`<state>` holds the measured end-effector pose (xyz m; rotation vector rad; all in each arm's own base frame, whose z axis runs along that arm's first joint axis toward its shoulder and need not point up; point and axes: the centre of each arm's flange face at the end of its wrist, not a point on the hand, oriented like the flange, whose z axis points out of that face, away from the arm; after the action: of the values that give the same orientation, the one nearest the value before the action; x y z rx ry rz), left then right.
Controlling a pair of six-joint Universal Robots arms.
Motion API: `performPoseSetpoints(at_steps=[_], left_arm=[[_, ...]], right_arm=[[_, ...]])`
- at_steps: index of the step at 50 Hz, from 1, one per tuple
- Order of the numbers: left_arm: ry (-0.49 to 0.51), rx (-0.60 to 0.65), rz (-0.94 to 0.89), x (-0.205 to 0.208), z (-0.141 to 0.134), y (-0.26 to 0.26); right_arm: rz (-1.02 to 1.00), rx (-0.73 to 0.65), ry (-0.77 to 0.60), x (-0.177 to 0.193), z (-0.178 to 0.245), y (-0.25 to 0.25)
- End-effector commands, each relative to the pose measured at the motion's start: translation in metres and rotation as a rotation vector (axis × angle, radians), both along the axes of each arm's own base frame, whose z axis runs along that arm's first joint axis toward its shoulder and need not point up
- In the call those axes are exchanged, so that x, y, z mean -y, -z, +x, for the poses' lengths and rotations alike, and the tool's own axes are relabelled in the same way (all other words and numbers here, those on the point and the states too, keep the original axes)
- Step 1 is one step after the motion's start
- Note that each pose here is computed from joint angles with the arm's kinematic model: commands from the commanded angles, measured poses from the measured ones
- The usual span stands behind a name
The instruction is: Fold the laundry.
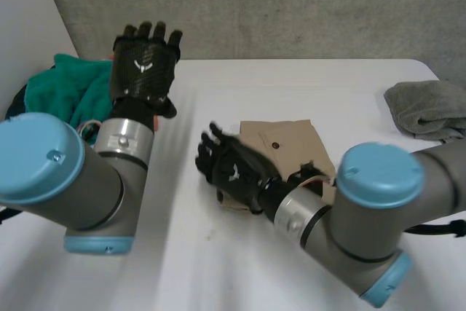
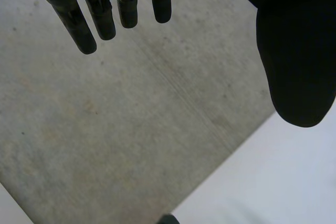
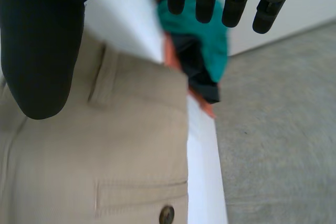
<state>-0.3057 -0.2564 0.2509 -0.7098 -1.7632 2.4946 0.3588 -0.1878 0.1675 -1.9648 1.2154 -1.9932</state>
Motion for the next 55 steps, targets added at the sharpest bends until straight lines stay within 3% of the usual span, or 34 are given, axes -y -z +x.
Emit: performPoseSetpoints(at_steps=[1,5,12,16,20,29,35,42,46,55], left_arm=[[0.022,-0.065,-0.072,0.008,-0.013,-0.033],[0.094,-0.114,-0.023,0.004,-0.032,-0.035],[0.286,-0.096,0.225,-0.015,-0.084,0.005],[0.357,-0.058,0.345,-0.024,-0.108,0.037],[0.352,-0.016,0.414,-0.023,-0.119,0.063],[0.231,0.087,0.554,-0.013,-0.105,0.106],[0.174,0.166,0.668,-0.008,-0.087,0.130],[0.172,0.177,0.687,-0.007,-0.083,0.130],[0.194,0.159,0.662,-0.010,-0.086,0.117],[0.286,0.036,0.493,-0.013,-0.086,0.035]], right_arm=[[0.391,0.407,0.125,0.017,-0.025,-0.065],[0.496,0.543,0.250,0.048,-0.056,-0.082],[0.568,0.554,0.537,0.089,-0.104,-0.074],[0.622,0.510,0.579,0.101,-0.103,-0.055],[0.710,0.455,0.581,0.112,-0.098,-0.031],[0.900,0.345,0.478,0.120,-0.080,0.011],[0.841,0.284,0.526,0.132,-0.082,0.028],[0.708,0.172,0.601,0.135,-0.088,0.033],[0.662,0.153,0.615,0.136,-0.090,0.027],[0.549,0.230,0.628,0.123,-0.097,-0.019]])
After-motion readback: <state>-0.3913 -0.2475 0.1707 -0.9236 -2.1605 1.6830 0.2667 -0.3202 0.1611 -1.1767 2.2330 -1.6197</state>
